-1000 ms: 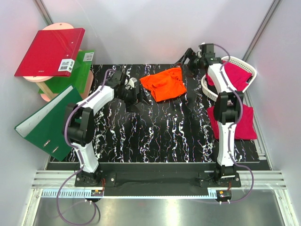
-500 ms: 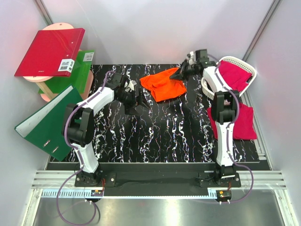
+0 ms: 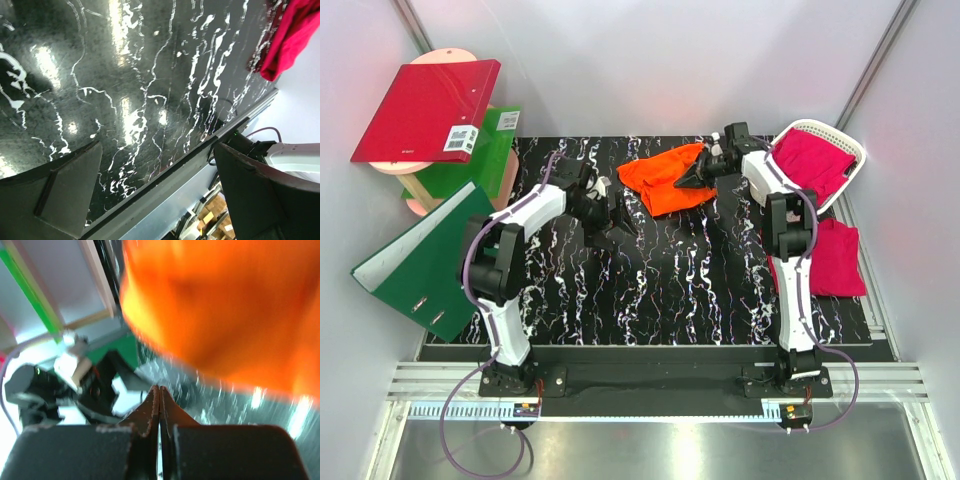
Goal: Fold and stack the t-shirts
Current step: Smooth out wrinkles on the folded tshirt
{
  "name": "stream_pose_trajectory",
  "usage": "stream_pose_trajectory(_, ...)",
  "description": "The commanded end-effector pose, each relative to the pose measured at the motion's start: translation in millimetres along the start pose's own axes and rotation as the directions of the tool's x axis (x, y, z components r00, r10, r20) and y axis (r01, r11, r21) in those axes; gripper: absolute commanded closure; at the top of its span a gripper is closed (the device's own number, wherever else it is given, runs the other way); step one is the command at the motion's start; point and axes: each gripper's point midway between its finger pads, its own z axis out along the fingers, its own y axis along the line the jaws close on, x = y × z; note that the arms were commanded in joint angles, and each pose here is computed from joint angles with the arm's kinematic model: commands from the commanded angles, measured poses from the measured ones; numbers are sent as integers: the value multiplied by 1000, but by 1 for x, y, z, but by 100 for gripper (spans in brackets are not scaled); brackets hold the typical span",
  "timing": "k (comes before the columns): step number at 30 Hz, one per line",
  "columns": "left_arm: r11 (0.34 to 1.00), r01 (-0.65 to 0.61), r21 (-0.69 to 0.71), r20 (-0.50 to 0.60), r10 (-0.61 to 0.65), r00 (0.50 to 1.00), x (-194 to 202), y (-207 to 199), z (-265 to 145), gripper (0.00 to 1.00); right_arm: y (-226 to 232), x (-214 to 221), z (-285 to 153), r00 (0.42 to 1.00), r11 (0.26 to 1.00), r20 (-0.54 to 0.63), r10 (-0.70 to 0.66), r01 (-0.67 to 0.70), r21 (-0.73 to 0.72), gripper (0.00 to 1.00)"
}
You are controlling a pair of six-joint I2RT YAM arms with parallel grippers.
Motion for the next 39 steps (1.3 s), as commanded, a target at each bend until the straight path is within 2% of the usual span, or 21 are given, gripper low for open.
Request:
stream_pose_trajectory(1,999,-38,-14,32,39,999,-13,-6,-7,1,-23,-43,31,997,999,61,-40,39,27,100)
stream_pose_trajectory(2,999,-38,-18,32,39,999,-13,-6,-6,1,-3,-66,28,986,995,135,-98,96,23,100)
stream_pose_trajectory(3,999,-31,-23,28,32,999,-13,-4,-6,1,-6,-77,32,981,994,164,-106,102,33,100)
stream_pose_trajectory(4,999,-25,-29,25,26,999,-12,-2,-5,1,-37,-87,52,983,996,170,-73,63,61,100)
stream_pose_trajectory(5,999,-21,-32,23,22,1000,-11,-2,-5,1,-20,-106,46,966,997,245,-78,69,43,100)
stream_pose_trajectory(8,999,-11,-37,27,12,1000,-9,-2,-8,1,-39,-126,61,951,1000,308,9,-16,21,100)
stream_pose_trajectory(10,999,-7,-36,31,8,999,-8,-3,-10,1,-28,-137,58,934,1000,358,-9,11,-3,100)
stream_pose_trajectory(11,999,-6,-38,34,8,999,-7,-3,-11,1,-44,-135,65,934,999,355,28,-33,8,100)
stream_pose_trajectory(16,999,-1,-49,19,2,1000,-2,0,-7,1,-28,-140,69,934,997,357,30,-2,-79,100)
stream_pose_trajectory(19,999,-18,-49,19,19,1000,-2,-3,-5,1,15,-141,56,934,983,357,-3,68,-169,96)
stream_pose_trajectory(21,998,-35,-42,32,37,999,-5,-10,-6,1,39,-138,46,929,973,367,-43,122,-194,88)
stream_pose_trajectory(24,997,-68,-19,92,70,993,-24,-26,-11,1,78,-129,16,912,957,392,-123,213,-195,82)
stream_pose_trajectory(25,997,-75,-27,117,77,990,-31,-29,-14,1,96,-122,-4,903,952,405,-146,239,-191,69)
stream_pose_trajectory(27,997,-76,-13,181,77,981,-53,-43,-17,1,108,-118,-27,878,944,437,-193,287,-160,57)
stream_pose_trajectory(28,998,-67,-14,202,68,977,-63,-45,-17,1,119,-114,-54,854,943,477,-206,303,-135,47)
stream_pose_trajectory(29,999,-34,2,218,33,975,-77,-50,-12,1,119,-113,-66,833,941,500,-237,325,-96,43)
stream_pose_trajectory(30,999,-28,23,237,22,971,-89,-55,-8,1,142,-106,-96,794,927,545,-271,367,-73,40)
stream_pose_trajectory(31,999,-12,51,233,-1,972,-97,-59,-2,1,126,-109,-103,770,935,569,-288,355,-7,36)
stream_pose_trajectory(33,994,50,97,233,-71,970,-122,-63,18,1,134,-103,-143,720,931,621,-312,363,47,34)
stream_pose_trajectory(36,986,114,125,215,-139,967,-148,-62,47,1,115,-93,-172,709,941,634,-310,323,99,32)
stream_pose_trajectory(39,970,201,139,187,-225,956,-164,-54,74,1,112,-86,-218,661,938,677,-324,316,140,31)
